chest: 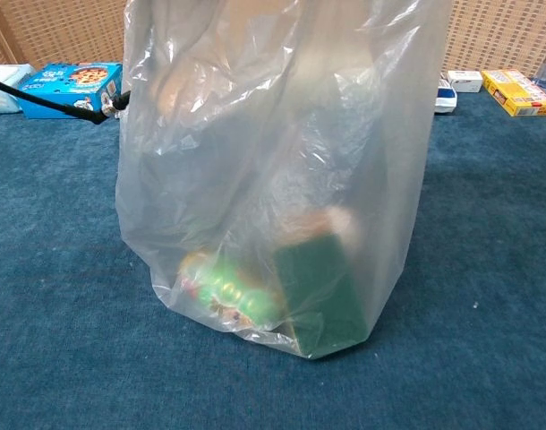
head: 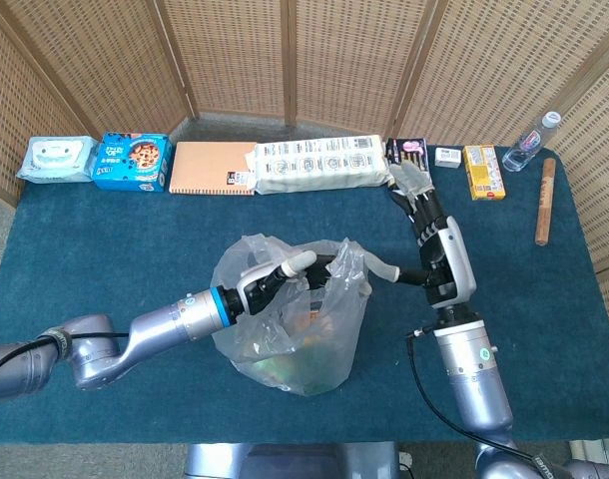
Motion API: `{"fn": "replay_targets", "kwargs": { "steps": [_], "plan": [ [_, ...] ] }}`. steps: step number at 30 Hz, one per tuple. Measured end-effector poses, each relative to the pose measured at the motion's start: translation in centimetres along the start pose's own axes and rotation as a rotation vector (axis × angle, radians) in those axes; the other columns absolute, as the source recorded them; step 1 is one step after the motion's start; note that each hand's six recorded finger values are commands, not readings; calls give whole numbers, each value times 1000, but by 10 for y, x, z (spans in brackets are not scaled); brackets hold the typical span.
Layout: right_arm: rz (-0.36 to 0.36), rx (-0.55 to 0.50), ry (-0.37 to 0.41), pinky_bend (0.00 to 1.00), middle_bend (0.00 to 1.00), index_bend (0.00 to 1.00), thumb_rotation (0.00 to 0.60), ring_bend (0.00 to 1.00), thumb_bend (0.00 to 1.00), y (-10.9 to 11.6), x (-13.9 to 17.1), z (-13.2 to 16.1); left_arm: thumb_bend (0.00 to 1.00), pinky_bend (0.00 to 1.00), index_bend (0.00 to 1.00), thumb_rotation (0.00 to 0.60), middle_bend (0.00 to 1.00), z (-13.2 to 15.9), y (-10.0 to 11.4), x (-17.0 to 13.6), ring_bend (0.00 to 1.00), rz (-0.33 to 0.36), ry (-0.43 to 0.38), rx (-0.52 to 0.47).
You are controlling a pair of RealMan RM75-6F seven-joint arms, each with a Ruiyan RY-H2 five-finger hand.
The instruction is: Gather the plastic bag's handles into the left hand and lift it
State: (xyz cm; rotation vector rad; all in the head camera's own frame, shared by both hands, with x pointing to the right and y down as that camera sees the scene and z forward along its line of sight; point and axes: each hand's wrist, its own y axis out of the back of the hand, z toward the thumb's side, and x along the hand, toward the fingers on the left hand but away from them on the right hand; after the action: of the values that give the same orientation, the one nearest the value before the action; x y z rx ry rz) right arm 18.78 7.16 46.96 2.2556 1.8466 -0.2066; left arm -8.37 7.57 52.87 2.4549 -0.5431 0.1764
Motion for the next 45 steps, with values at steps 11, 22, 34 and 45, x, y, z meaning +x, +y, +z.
{"fn": "replay_targets", "kwargs": {
  "steps": [11,22,34,45],
  "plan": [
    [14,28,-2,64,88,45,600,38,35,-8,-4,2,230,199,351,0,284,0,-14,15,196,-36,6,-1],
    [35,56,-18,64,87,45,600,38,34,-19,-12,0,227,198,393,0,277,-1,-18,22,191,-53,17,-11],
    [45,102,-77,64,87,45,600,38,34,-26,-25,-18,228,206,429,0,340,0,-20,21,299,-77,13,-73],
    [78,129,-127,59,83,31,600,37,34,-25,-27,-30,227,221,440,0,382,7,-6,18,344,-36,-33,-182]
  ]
}}
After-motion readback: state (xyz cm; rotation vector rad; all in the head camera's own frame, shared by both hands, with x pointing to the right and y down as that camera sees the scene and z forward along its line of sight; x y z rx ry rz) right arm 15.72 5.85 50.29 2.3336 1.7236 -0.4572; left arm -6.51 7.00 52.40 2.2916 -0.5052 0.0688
